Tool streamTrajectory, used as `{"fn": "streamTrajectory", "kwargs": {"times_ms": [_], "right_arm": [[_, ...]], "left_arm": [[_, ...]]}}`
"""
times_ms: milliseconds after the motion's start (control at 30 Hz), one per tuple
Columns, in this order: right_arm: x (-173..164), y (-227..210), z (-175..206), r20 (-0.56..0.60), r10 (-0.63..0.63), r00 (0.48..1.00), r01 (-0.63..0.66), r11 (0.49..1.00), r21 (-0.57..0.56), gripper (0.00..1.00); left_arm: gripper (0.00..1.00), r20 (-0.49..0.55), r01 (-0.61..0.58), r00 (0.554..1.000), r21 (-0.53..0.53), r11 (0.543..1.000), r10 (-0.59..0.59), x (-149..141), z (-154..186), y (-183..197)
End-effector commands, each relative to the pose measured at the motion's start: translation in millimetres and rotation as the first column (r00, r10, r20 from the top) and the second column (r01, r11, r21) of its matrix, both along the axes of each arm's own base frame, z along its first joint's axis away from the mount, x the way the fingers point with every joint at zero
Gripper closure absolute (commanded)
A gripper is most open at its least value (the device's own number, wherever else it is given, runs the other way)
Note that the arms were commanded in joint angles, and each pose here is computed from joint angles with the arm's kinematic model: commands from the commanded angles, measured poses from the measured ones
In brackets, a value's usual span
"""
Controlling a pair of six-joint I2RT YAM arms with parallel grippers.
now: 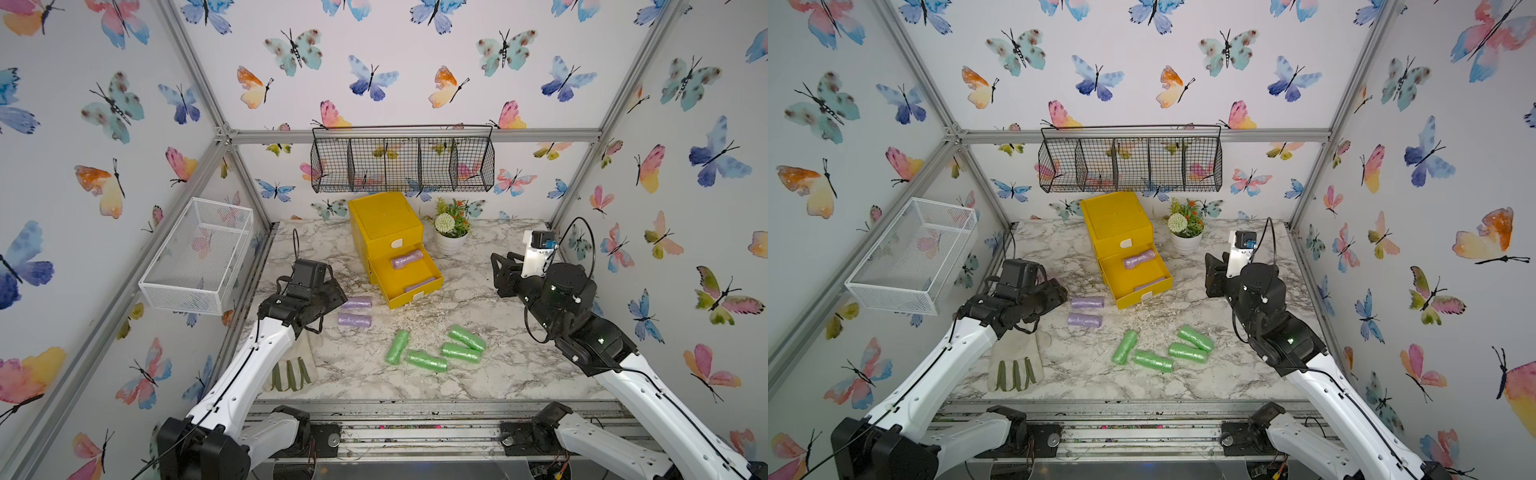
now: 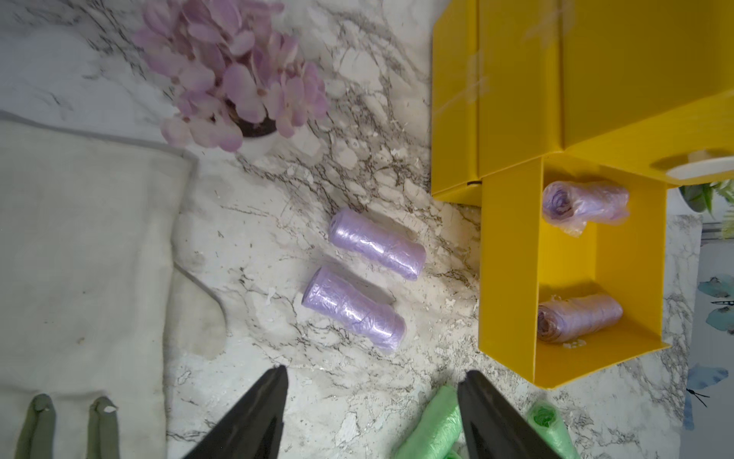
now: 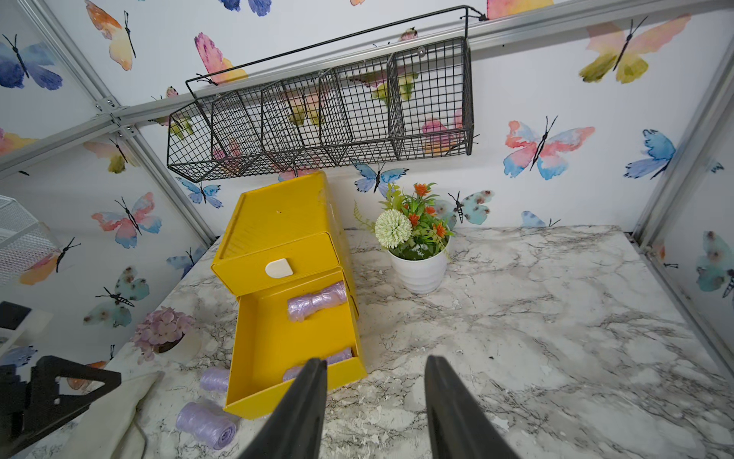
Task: Sort the rolls of trash bags by color and place them into the drawer
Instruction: Pick up the roll of trash bags from the center of the board.
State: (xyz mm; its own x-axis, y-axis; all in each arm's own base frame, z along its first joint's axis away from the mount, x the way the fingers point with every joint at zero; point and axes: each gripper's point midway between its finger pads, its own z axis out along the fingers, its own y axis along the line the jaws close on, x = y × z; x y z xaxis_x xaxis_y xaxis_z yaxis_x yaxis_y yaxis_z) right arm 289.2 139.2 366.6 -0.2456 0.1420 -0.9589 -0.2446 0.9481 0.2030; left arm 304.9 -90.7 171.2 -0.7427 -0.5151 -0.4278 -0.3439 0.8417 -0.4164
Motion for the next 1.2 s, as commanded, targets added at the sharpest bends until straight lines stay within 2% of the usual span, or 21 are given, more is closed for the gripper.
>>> {"fn": "streamTrajectory", "kwargs": {"times_ms": [0, 167, 233, 533, 667, 900, 1167], "right_arm": [[-3.0, -8.3, -4.8, -0.014, -0.030, 0.999, 0.030, 1.000, 0.003, 0.55], [-3.6, -9.6, -7.3, -0.012, -0.034, 0.999, 0.034, 0.999, -0.001, 0.55], [-3.5, -9.8, -8.9, -0.014, -0.035, 0.999, 0.035, 0.999, -0.005, 0.55], [-0.6, -10.3, -17.6, -0.014, -0.041, 0.999, 0.040, 0.998, -0.045, 0.54], [0.1, -9.3, -17.8, -0.012, -0.037, 0.999, 0.036, 0.998, -0.053, 0.54], [1.0, -8.4, -17.4, -0.003, -0.032, 0.999, 0.031, 0.998, -0.062, 0.54], [2.1, -6.3, -17.2, 0.004, -0.022, 1.000, 0.022, 0.997, -0.075, 0.54]], "left_arm": [[0.27, -0.103, 0.001, 0.995, -0.102, 0.995, -0.012, -8.3, -20.6, -17.0], [0.29, -0.197, -0.005, 0.980, -0.181, 0.983, -0.032, -13.5, -53.2, -31.5], [0.26, -0.229, -0.028, 0.973, -0.193, 0.981, -0.017, -15.1, -65.3, -32.8], [0.25, -0.253, -0.135, 0.966, -0.305, 0.943, 0.056, -3.3, -86.0, -45.3], [0.24, -0.258, -0.176, 0.961, -0.305, 0.936, 0.097, 3.0, -90.9, -43.8], [0.23, -0.296, -0.220, 0.944, -0.229, 0.948, 0.148, 7.0, -110.7, -33.9], [0.27, -0.321, -0.249, 0.930, -0.193, 0.949, 0.178, 12.7, -129.2, -30.7]]}}
